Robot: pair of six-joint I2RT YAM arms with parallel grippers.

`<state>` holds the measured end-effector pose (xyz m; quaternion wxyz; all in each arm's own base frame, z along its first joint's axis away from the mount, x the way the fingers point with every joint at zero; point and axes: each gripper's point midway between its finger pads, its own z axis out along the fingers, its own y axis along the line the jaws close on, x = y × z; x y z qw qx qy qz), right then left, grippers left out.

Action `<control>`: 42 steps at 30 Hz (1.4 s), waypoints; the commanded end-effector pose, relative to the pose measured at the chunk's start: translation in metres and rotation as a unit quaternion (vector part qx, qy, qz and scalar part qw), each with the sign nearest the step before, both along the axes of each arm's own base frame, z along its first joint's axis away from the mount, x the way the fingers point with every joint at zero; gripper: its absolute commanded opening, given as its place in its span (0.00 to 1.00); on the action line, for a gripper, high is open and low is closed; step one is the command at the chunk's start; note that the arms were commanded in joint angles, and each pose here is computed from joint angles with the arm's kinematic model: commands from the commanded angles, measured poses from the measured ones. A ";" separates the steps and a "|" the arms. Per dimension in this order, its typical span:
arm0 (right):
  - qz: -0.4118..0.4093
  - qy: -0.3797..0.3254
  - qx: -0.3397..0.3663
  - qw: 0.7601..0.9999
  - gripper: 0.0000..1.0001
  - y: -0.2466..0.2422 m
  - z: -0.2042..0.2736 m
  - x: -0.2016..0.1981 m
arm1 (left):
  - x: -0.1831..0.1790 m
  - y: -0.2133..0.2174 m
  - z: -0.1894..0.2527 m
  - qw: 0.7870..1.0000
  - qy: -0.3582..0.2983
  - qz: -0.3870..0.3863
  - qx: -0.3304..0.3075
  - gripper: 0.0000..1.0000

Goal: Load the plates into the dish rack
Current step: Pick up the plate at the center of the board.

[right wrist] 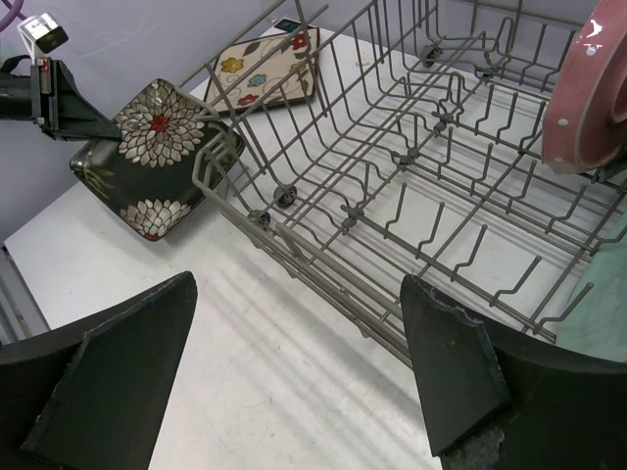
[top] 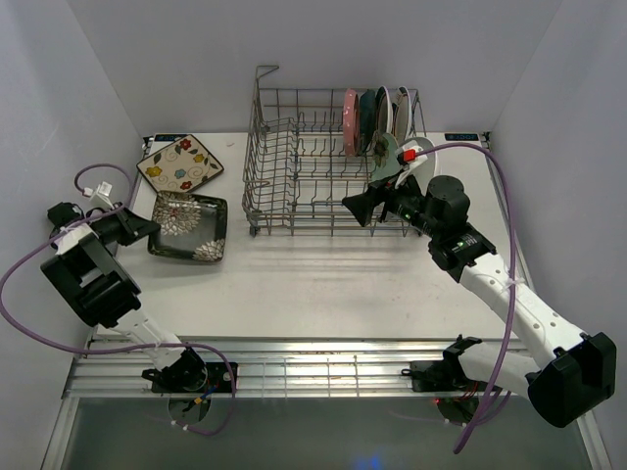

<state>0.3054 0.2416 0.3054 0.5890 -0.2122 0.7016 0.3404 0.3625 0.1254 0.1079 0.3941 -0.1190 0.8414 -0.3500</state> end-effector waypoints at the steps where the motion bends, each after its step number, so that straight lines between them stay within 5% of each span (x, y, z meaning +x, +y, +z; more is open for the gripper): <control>1: 0.021 -0.029 0.027 0.999 0.90 0.007 0.024 -0.005 | 0.000 -0.014 0.078 0.994 -0.089 -0.034 -0.053 0.00; 30: 0.189 0.020 0.077 0.979 0.90 0.088 0.041 -0.015 | 0.004 -0.018 0.232 0.982 -0.162 -0.025 -0.088 0.00; 42: 0.201 0.049 0.143 0.968 0.90 0.109 0.059 0.000 | 0.020 -0.078 0.267 0.977 -0.177 -0.070 -0.095 0.00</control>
